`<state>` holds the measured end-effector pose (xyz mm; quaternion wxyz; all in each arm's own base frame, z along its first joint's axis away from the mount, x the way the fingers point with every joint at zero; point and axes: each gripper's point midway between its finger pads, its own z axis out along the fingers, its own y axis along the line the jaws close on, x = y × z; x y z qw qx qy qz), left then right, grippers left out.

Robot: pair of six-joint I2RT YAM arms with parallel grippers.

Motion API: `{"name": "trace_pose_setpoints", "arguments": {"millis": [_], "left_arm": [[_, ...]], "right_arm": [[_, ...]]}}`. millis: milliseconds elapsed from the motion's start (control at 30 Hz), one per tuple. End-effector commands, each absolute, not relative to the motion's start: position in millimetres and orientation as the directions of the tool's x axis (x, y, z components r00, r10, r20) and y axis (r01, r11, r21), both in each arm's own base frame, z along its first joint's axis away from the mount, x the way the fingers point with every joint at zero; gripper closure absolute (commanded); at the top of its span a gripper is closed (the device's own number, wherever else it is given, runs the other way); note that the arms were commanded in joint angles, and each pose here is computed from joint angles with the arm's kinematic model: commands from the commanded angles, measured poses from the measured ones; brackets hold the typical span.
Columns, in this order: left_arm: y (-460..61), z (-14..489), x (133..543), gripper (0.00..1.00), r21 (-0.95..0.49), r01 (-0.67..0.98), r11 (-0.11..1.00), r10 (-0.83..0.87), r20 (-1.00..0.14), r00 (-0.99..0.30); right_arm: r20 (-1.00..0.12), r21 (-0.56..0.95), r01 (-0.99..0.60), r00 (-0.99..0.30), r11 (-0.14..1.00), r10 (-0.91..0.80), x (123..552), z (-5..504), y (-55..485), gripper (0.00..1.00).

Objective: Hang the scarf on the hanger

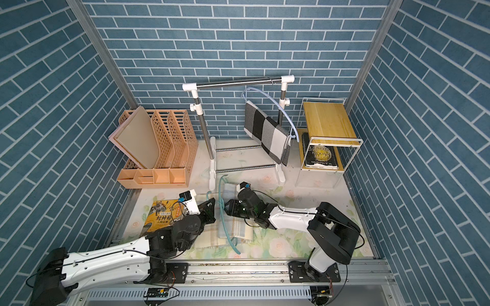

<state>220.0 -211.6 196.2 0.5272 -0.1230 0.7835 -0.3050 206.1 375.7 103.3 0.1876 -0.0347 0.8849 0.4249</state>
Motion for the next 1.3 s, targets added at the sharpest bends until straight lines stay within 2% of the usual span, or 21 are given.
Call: {"name": "trace_pose_setpoints", "arguments": {"millis": [0,267,433,900,1067,1267], "left_arm": [[-227.1,193.3,215.8,1.00,-0.574,0.170,0.801,-0.448,-0.763,-0.465],[-238.5,192.2,219.0,1.00,-0.524,0.181,0.832,-0.390,-0.785,-0.482],[-246.8,197.7,222.8,1.00,-0.494,0.197,0.847,-0.352,-0.799,-0.488],[-276.0,198.9,235.1,1.00,-0.444,0.174,0.879,-0.295,-0.793,-0.534],[-279.4,193.6,239.0,1.00,-0.433,0.129,0.892,-0.299,-0.780,-0.549],[-284.9,185.2,240.6,1.00,-0.413,0.104,0.905,-0.284,-0.768,-0.574]], "right_arm": [[-0.419,0.723,-0.283,-0.905,0.630,0.074,205.2,122.8,372.2,0.48],[-0.491,0.660,-0.300,-0.866,0.688,0.093,212.6,134.9,351.1,0.47],[-0.567,0.581,-0.361,-0.822,0.730,0.045,213.2,148.8,340.3,0.46],[-0.680,0.483,-0.487,-0.732,0.728,-0.039,173.2,145.7,322.1,0.45],[-0.718,0.458,-0.479,-0.696,0.749,-0.007,173.0,145.8,339.0,0.44],[-0.742,0.373,-0.398,-0.671,0.838,0.012,185.4,132.9,348.0,0.46]]}}
